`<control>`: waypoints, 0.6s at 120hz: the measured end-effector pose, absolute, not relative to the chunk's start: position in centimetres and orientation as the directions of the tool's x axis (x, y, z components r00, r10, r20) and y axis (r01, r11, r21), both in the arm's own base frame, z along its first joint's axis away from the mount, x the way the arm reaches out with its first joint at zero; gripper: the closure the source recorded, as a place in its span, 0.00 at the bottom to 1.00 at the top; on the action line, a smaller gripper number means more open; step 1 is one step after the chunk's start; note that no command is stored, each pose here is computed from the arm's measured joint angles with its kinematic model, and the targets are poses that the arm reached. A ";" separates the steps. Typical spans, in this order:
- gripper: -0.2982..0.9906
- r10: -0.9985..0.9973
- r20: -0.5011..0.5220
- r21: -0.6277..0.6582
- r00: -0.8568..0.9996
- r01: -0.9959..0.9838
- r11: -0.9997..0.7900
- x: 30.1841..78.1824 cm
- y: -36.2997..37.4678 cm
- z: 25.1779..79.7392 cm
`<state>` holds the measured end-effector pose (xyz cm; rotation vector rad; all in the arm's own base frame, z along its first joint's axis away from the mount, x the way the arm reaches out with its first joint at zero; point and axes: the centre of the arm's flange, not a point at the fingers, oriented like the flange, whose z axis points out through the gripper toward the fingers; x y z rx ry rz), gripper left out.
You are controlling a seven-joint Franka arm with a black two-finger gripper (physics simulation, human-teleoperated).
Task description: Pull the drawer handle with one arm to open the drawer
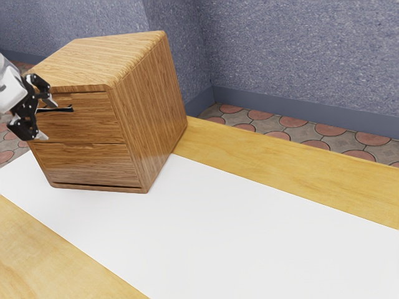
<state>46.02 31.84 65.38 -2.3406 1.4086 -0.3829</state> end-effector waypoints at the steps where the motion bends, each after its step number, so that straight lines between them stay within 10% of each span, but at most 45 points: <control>1: 0.23 -0.887 0.036 -0.454 0.460 -0.783 -0.425 46.0 31.8 65.4; 72: 0.27 -0.882 0.035 -0.442 0.469 -0.785 -0.435 46.2 31.8 64.8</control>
